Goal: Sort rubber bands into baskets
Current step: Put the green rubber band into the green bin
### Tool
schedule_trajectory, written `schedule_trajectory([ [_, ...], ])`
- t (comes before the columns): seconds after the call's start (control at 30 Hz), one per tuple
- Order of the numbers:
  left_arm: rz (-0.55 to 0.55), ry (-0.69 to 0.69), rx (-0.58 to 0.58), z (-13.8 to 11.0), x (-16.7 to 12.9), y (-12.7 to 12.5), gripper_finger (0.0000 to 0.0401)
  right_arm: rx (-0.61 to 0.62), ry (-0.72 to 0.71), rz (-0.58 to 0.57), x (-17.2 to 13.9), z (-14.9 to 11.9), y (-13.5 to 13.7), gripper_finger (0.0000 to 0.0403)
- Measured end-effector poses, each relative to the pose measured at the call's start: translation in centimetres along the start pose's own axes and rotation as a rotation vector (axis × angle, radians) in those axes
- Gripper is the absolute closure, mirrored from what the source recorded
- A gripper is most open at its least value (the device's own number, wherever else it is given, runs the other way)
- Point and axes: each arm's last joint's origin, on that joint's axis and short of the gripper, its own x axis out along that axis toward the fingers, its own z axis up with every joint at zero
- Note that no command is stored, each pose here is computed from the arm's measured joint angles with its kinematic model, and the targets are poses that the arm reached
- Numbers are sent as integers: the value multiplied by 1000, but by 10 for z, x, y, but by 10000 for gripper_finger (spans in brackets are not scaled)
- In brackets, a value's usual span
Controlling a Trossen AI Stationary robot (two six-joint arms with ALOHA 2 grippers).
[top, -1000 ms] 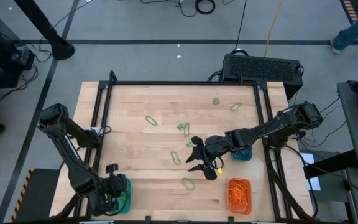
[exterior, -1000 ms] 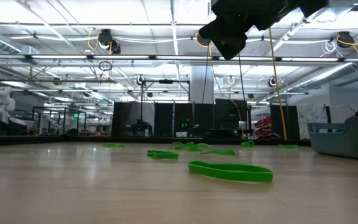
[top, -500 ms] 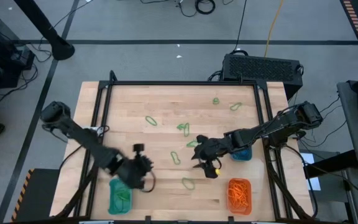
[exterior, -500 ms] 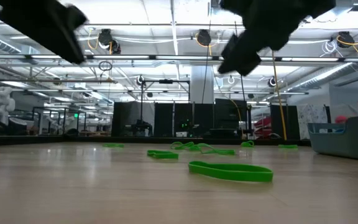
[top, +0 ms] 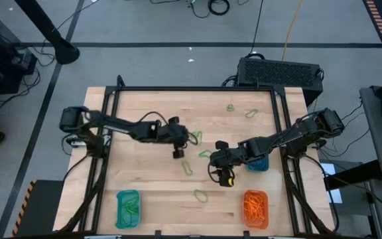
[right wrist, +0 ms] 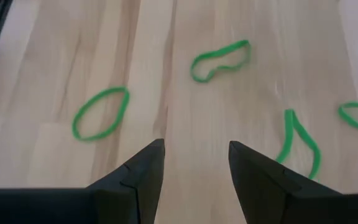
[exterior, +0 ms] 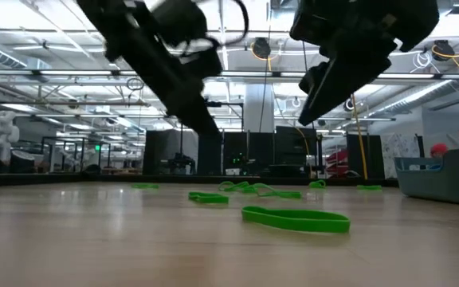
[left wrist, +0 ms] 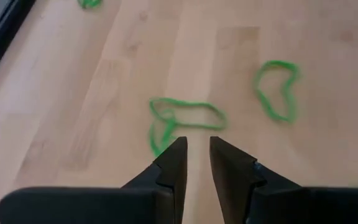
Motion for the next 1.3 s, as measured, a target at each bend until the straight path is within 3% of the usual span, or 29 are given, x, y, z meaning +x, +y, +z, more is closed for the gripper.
schedule_trajectory([
  [0.2, -35, -27, -31, -9, 37, 32, 324, -12, 62, -15, 0, -6, -2, 232],
  [0.37, -50, -1, -42, -17, 50, 48, 324, -39, 69, -17, 0, -7, -2, 232],
  [0.5, -150, -8, -52, -21, 57, 49, 324, -55, 68, -16, 0, -7, -2, 232],
  [0.93, -156, 60, -62, -36, 73, 47, 327, -61, 48, -12, 0, -4, -2, 232],
  [1.1, -157, 58, -63, -35, 71, 46, 386, -61, 45, -12, 0, -4, -2, 232],
  [1.3, -164, 4, -41, -18, 51, 39, 396, -61, 45, -12, 0, -4, -2, 232],
])
